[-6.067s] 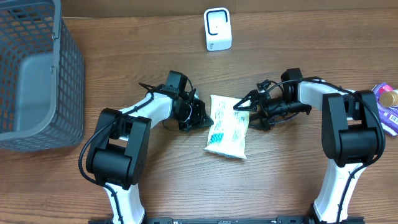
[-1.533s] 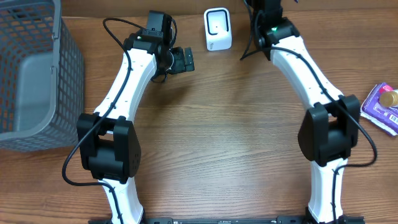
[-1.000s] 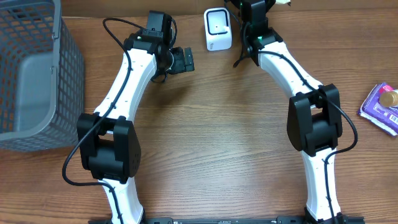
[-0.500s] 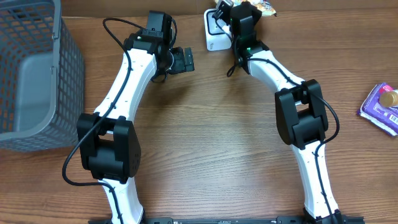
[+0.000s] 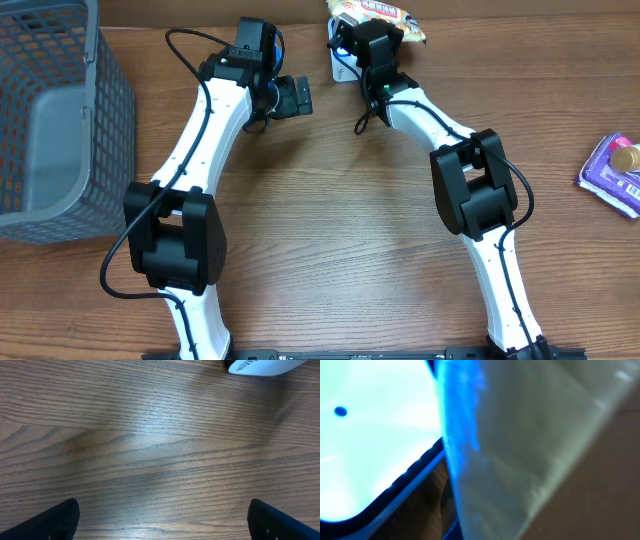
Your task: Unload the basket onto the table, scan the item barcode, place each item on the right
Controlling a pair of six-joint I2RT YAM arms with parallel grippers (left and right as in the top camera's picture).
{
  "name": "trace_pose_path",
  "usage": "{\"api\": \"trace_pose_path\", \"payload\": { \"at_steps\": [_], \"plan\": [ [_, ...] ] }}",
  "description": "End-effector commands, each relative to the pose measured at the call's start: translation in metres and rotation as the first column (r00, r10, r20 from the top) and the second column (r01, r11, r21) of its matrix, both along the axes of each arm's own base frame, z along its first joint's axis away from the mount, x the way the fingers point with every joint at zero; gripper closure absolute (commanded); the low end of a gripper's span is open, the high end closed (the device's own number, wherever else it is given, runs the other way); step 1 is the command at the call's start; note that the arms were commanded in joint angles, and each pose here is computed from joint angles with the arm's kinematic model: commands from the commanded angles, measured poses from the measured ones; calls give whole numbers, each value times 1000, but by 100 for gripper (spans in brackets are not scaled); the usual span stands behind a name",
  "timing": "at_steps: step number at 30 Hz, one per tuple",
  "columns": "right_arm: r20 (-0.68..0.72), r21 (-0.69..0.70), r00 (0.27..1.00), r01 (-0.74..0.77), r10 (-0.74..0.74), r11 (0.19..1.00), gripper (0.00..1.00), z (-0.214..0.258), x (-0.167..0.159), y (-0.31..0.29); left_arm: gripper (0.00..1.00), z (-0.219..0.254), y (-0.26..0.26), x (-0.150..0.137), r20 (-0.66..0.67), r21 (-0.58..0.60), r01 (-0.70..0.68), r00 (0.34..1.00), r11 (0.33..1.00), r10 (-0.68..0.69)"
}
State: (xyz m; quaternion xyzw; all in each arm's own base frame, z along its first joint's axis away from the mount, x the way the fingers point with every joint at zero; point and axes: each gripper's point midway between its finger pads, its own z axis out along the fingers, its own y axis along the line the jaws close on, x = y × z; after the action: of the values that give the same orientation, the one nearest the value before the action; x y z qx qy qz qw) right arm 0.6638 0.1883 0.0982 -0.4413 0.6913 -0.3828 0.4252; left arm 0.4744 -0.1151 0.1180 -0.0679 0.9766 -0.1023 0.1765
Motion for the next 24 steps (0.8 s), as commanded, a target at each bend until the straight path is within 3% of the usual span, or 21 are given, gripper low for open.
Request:
{"api": "trace_pose_path", "payload": {
  "at_steps": [1,14,24],
  "plan": [
    [-43,-35,999,-21,19,999,96,-3,-3,2,0,5,1,4,21,11,17,1000,1000,-17],
    [-27,-69,1000,-6,4,998,96,4,-2,-2,0,5,1,4,20,11,17,1000,1000,-17],
    [88,107,989,107,-116,989,96,86,-10,-18,0,5,1,4,20,11,17,1000,1000,-17]
  ]
}}
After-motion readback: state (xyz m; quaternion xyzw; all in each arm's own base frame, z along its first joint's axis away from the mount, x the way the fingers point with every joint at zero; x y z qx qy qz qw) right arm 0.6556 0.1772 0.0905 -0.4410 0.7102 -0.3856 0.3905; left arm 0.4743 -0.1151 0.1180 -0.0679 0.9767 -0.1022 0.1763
